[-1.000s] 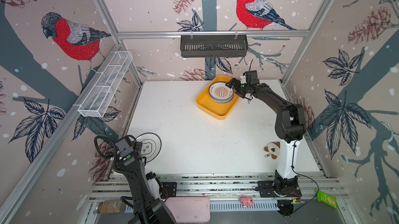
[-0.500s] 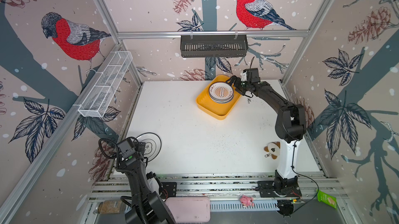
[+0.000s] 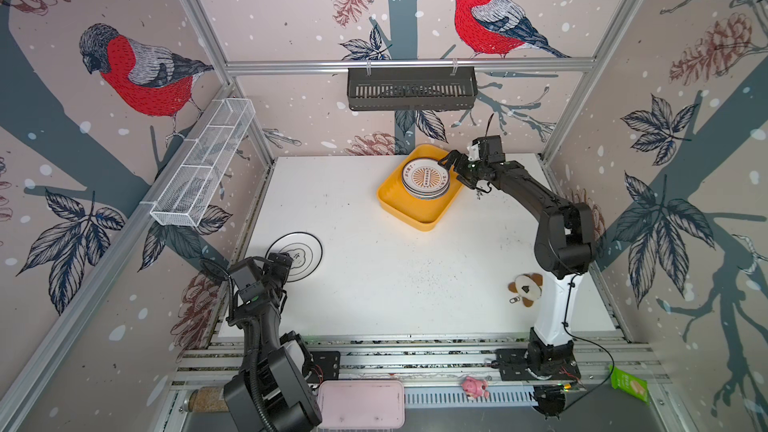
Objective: Place the plates into the plastic bin on the countertop
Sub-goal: 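Grasp the plain green-rimmed plate's rim with the left gripper and tilt it upright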
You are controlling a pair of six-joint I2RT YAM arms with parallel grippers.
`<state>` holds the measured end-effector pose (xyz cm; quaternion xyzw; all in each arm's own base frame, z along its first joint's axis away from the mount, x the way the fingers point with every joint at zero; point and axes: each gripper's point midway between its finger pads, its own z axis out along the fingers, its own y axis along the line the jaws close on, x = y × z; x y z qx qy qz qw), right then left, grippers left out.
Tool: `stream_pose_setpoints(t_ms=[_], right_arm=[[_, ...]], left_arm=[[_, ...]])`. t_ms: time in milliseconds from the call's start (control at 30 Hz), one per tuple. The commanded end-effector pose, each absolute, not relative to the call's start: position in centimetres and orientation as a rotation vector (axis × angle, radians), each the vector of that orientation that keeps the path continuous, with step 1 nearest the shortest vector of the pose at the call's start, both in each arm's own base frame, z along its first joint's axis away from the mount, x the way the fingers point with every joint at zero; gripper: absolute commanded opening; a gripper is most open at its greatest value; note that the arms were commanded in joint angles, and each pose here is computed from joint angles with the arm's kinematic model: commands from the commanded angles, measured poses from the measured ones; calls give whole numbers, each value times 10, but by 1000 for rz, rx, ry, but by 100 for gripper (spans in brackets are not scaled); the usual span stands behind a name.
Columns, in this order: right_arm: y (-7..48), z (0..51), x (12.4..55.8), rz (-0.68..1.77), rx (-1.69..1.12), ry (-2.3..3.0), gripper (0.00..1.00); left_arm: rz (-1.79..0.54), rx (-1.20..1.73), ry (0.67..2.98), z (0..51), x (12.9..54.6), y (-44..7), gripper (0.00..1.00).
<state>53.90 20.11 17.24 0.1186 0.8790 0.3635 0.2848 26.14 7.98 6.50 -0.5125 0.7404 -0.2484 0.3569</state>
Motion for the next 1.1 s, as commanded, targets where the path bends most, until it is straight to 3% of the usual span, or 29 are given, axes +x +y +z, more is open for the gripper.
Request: stream_pose_setpoints(t_ms=[0, 267, 467, 1067], right_arm=[[201, 187, 545, 988, 316, 2295, 99], [198, 194, 547, 976, 337, 2274, 99], [194, 198, 545, 980, 371, 2245, 99], [194, 200, 545, 958, 399, 2237, 99]], left_arm=[[-799, -1092, 1884, 93, 292, 62, 89], [-897, -1007, 1864, 109, 329, 62, 85], [-962, -1023, 1891, 98, 340, 61, 77], [-769, -1110, 2086, 78, 325, 75, 77]])
